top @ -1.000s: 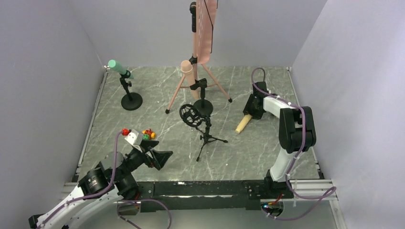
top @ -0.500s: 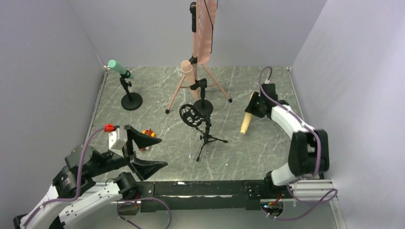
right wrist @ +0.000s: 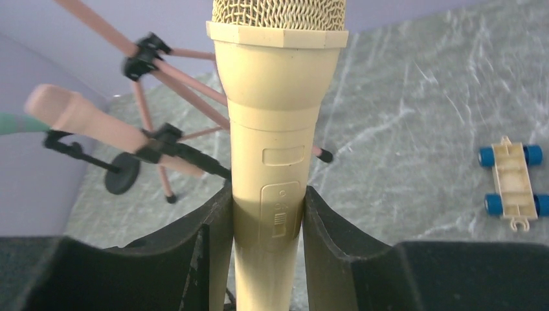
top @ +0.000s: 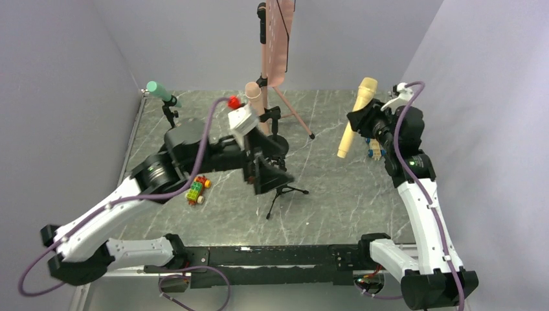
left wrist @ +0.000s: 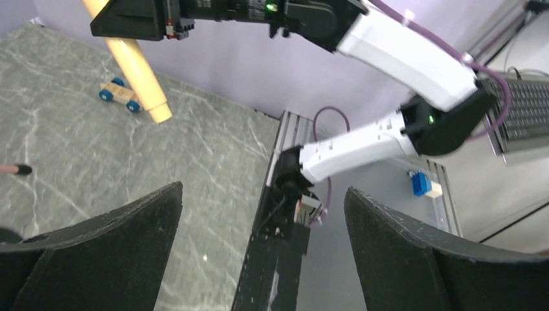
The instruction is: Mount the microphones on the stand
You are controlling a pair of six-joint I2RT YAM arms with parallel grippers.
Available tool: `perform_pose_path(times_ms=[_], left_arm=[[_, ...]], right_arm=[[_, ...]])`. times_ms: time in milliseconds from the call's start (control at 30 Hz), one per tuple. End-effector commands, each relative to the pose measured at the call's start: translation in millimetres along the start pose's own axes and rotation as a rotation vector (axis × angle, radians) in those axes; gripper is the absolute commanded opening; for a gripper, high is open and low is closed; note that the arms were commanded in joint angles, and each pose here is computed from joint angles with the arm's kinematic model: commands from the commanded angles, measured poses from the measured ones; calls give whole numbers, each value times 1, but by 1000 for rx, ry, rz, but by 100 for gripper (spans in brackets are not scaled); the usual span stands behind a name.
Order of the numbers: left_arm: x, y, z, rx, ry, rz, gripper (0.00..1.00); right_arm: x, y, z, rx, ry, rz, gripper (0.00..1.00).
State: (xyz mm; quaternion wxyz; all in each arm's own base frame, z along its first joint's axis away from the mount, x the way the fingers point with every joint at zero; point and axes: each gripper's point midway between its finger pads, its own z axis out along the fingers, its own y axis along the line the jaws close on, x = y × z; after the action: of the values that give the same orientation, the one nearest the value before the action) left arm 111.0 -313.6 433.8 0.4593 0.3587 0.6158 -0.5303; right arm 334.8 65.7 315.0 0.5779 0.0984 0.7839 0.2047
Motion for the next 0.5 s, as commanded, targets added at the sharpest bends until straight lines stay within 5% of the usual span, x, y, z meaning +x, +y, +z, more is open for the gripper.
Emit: perform_pose_path(times_ms=[0,467], left_arm=[[-32,12,41,-58,-41,-20,99],[-33,60,160,-153,-80,-125,99]], right_arm=[[-51,47,-34,-144,-69,-16,20],[-73,99,-70,-344,-48,70,20]])
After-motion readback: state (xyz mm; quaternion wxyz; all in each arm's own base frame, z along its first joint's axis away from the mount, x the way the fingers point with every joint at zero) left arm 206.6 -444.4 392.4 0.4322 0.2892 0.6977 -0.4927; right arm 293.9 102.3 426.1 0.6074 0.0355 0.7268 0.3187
